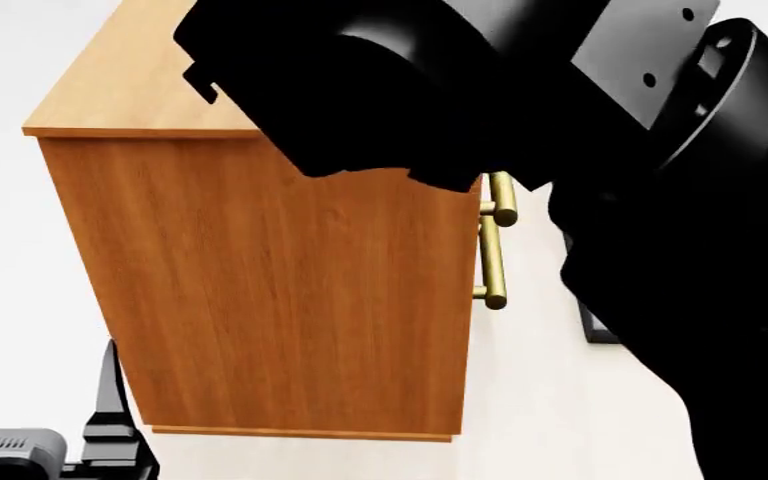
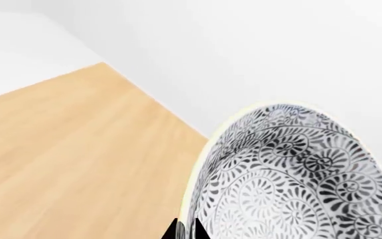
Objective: Put the bowl on the top of the cabinet.
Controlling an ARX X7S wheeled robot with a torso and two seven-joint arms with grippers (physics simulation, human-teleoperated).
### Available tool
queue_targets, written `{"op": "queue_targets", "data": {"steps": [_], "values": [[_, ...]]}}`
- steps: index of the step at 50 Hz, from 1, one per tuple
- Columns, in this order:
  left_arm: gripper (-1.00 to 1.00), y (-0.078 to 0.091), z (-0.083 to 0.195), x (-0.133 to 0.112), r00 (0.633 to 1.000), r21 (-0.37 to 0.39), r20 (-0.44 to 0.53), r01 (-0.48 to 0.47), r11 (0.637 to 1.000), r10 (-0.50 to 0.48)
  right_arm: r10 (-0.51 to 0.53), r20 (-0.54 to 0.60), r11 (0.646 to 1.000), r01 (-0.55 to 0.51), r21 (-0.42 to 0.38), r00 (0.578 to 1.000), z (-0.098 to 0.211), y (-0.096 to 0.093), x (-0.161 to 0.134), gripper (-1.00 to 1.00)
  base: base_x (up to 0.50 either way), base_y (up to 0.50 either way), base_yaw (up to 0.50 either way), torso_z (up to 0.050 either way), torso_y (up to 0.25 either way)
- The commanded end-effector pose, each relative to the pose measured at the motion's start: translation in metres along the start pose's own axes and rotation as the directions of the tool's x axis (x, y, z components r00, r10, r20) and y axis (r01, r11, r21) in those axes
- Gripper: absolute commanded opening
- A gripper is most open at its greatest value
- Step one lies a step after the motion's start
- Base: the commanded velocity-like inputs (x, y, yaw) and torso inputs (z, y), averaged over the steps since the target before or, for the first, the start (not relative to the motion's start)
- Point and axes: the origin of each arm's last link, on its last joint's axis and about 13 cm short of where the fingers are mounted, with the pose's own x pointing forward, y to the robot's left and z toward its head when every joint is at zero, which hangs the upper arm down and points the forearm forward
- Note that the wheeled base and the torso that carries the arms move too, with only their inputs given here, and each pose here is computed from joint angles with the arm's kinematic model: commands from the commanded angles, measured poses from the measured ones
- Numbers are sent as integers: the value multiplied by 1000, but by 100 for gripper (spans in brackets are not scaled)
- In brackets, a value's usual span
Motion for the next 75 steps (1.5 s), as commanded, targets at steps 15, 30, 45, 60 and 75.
{"op": "queue_targets", "data": {"steps": [15,30,45,60,75], "values": [[100,2,0,-2,1000,-3,-2,-3,1000,3,-39,48,998,41,-43,998,-5,5,16,-100,0,0,0,0,1],[100,2,1,-2,1000,-4,-1,-2,1000,2,8,90,999,-4,-50,996,-1,23,11,-100,0,0,0,0,1],[100,3,0,-2,1000,-5,-3,-3,1000,3,13,133,999,-6,-53,991,1,34,11,-100,0,0,0,0,1],[100,3,0,-2,1000,-6,-3,-7,1000,7,25,142,999,-19,-41,990,0,42,10,-100,0,0,0,0,0],[100,4,-2,-3,1000,-9,-8,-9,1000,9,43,164,998,-36,-47,985,-4,46,11,-100,0,0,0,0,1]]}}
